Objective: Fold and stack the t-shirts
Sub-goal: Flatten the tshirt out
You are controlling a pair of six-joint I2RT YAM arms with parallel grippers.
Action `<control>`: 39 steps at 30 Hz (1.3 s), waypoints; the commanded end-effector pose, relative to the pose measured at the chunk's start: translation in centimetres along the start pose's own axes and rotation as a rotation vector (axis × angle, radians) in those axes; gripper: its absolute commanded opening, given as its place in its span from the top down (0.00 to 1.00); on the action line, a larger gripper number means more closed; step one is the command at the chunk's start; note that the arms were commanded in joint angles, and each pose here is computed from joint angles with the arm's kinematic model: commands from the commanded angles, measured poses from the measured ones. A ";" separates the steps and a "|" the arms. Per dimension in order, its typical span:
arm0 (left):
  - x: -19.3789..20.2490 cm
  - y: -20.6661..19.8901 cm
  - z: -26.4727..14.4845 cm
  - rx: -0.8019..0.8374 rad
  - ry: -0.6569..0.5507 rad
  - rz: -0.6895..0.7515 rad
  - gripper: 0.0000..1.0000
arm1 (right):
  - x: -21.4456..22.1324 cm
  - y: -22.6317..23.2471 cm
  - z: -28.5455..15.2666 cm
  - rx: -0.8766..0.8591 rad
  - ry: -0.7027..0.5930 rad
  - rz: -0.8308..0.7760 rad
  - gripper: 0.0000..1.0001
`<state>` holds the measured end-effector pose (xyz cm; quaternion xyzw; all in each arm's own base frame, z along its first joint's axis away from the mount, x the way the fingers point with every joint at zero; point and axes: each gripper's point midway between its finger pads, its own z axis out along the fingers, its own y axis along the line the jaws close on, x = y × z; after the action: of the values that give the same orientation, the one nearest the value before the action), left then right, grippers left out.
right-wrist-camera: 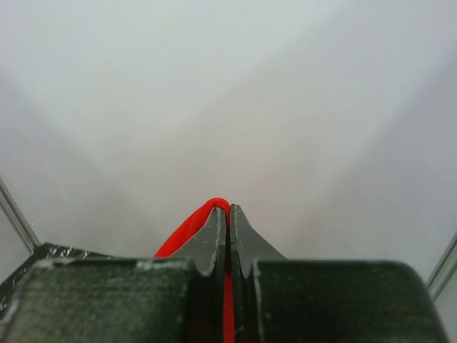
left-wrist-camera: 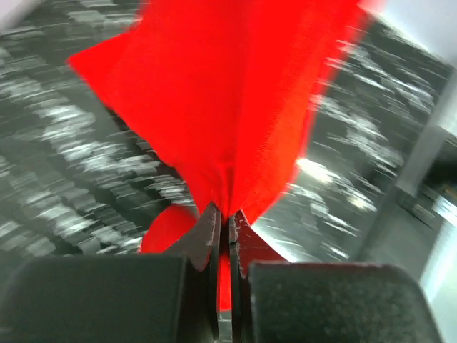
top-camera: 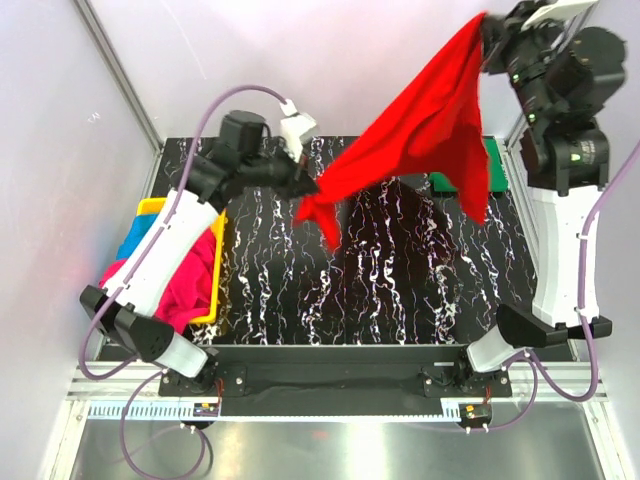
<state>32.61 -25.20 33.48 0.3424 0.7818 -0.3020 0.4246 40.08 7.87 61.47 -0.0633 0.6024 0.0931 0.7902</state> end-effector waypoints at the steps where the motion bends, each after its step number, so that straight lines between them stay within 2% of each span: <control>1: -2.2 -7.0 -3.1 0.201 -0.072 0.063 1.00 | -4.4 0.2 -0.7 -0.010 -0.113 -0.017 1.00; 5: -1.8 -8.2 -2.7 0.280 -0.055 0.009 1.00 | 0.1 0.4 2.7 -0.031 -0.019 0.016 1.00; 9: -0.2 -6.8 -1.4 0.269 -0.027 -0.037 1.00 | 8.9 1.3 7.8 -0.080 0.143 0.125 1.00; 10: 0.3 -6.2 -0.9 0.269 -0.022 -0.075 1.00 | 10.5 1.6 8.6 -0.094 0.173 0.149 1.00; 11: 1.6 -5.6 0.0 0.284 -0.008 -0.132 1.00 | 14.2 2.2 10.1 -0.127 0.236 0.177 1.00; 13: 3.0 -2.8 0.8 0.245 -0.003 -0.211 1.00 | 17.9 3.5 11.5 -0.156 0.294 0.234 1.00; 14: 4.7 -1.2 1.9 0.214 0.018 -0.256 1.00 | 22.1 4.1 12.7 -0.159 0.362 0.249 1.00; 16: 6.6 1.9 2.5 0.139 0.033 -0.303 1.00 | 25.6 6.5 13.7 -0.185 0.416 0.251 1.00; 17: 8.5 3.3 3.4 0.105 0.062 -0.330 1.00 | 30.2 7.4 14.4 -0.192 0.487 0.256 1.00; 19: 10.3 5.5 3.8 0.063 0.090 -0.368 1.00 | 32.2 9.9 14.9 -0.224 0.525 0.268 1.00; 20: 11.7 6.6 4.4 0.038 0.128 -0.390 1.00 | 36.0 10.4 15.2 -0.217 0.584 0.272 1.00; 22: 13.0 8.5 4.5 -0.004 0.148 -0.421 1.00 | 36.8 10.9 15.1 -0.211 0.609 0.269 0.65; 23: 13.7 9.5 4.7 -0.026 0.158 -0.438 1.00 | 37.3 10.9 14.9 -0.197 0.625 0.268 0.40; 24: 14.2 10.5 4.6 -0.050 0.160 -0.454 1.00 | 38.2 10.5 14.2 -0.175 0.666 0.259 0.18; 25: 14.6 10.9 4.6 -0.059 0.163 -0.459 1.00 | 38.1 10.1 13.8 -0.162 0.679 0.243 0.07; 26: 15.3 11.6 4.7 -0.084 0.178 -0.462 1.00 | 35.6 9.5 13.3 -0.142 0.652 0.219 0.01; 27: 15.7 12.0 4.7 -0.099 0.185 -0.468 1.00 | 37.3 8.9 11.9 -0.128 0.716 0.185 0.00; 30: 16.9 12.5 4.8 -0.115 0.215 -0.496 1.00 | 36.7 6.2 7.8 -0.025 0.793 0.128 0.00; 34: 18.6 12.6 4.0 -0.136 0.246 -0.534 1.00 | 39.7 1.7 0.0 0.131 0.961 0.176 0.02; 35: 18.9 13.0 3.8 -0.165 0.255 -0.523 1.00 | 42.0 0.5 -3.4 0.183 1.045 0.174 0.07; 38: 20.6 13.0 3.1 -0.197 0.308 -0.517 0.99 | 46.1 -2.0 -9.4 0.297 1.192 0.201 0.19; 39: 21.0 13.0 3.0 -0.206 0.324 -0.522 0.97 | 47.0 -2.4 -10.8 0.336 1.226 0.217 0.19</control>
<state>35.89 -15.45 11.76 0.1252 0.9189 -0.2957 0.2291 46.04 9.22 19.89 0.0294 0.9243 0.0711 0.3738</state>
